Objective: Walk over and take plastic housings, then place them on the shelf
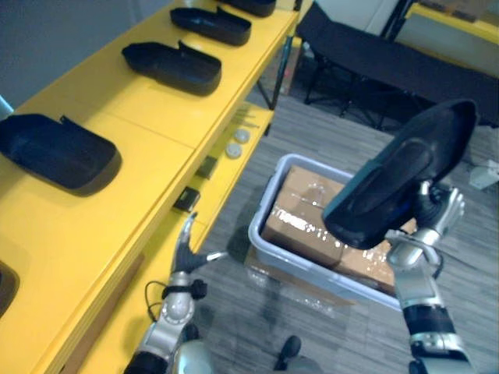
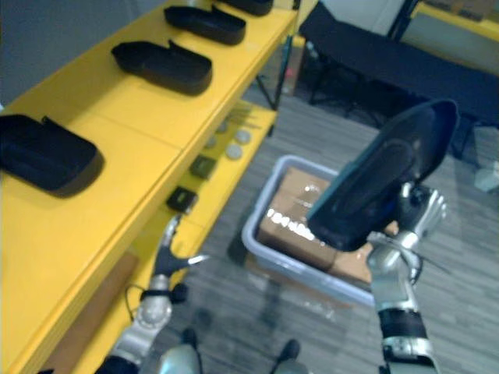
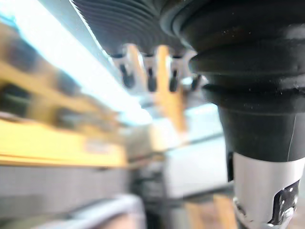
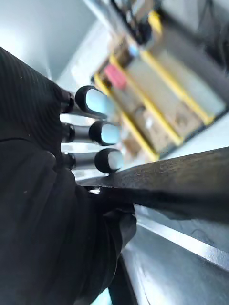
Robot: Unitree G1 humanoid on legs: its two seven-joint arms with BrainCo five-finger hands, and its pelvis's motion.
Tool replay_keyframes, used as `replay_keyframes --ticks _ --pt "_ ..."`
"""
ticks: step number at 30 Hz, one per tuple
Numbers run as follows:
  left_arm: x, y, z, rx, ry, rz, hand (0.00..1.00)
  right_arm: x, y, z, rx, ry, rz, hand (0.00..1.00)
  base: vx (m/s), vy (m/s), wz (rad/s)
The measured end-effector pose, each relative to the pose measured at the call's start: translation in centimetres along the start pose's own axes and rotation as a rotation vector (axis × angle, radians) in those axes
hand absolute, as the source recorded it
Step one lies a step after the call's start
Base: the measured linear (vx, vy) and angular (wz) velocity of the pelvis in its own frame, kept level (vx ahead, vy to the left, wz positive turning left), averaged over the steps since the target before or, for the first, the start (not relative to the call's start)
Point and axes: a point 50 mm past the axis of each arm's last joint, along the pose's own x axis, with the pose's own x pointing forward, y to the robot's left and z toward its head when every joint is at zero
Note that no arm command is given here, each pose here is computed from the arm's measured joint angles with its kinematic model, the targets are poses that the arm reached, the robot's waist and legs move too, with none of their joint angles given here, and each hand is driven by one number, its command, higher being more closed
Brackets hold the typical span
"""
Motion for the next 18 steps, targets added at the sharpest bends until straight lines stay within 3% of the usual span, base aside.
replay_keyframes --ticks 6,10,18 --pt "1.2 -2.0 1.9 -0.226 0.033 -0.173 0.00 0.3 0.0 3.3 0.024 -0.241 -0.025 1.00 -0.01 0.003 -0.01" --pt "1.2 -3.2 1.4 -0.459 0.165 -0.309 0.00 0.3 0.7 5.1 0.036 -0.364 -0.002 1.00 -0.06 0.001 0.01" --pt "1.1 -5.1 1.8 -0.624 0.244 -0.467 0.00 -0.1 1.6 7.1 0.061 -0.486 0.054 1.00 -0.01 0.003 0.00"
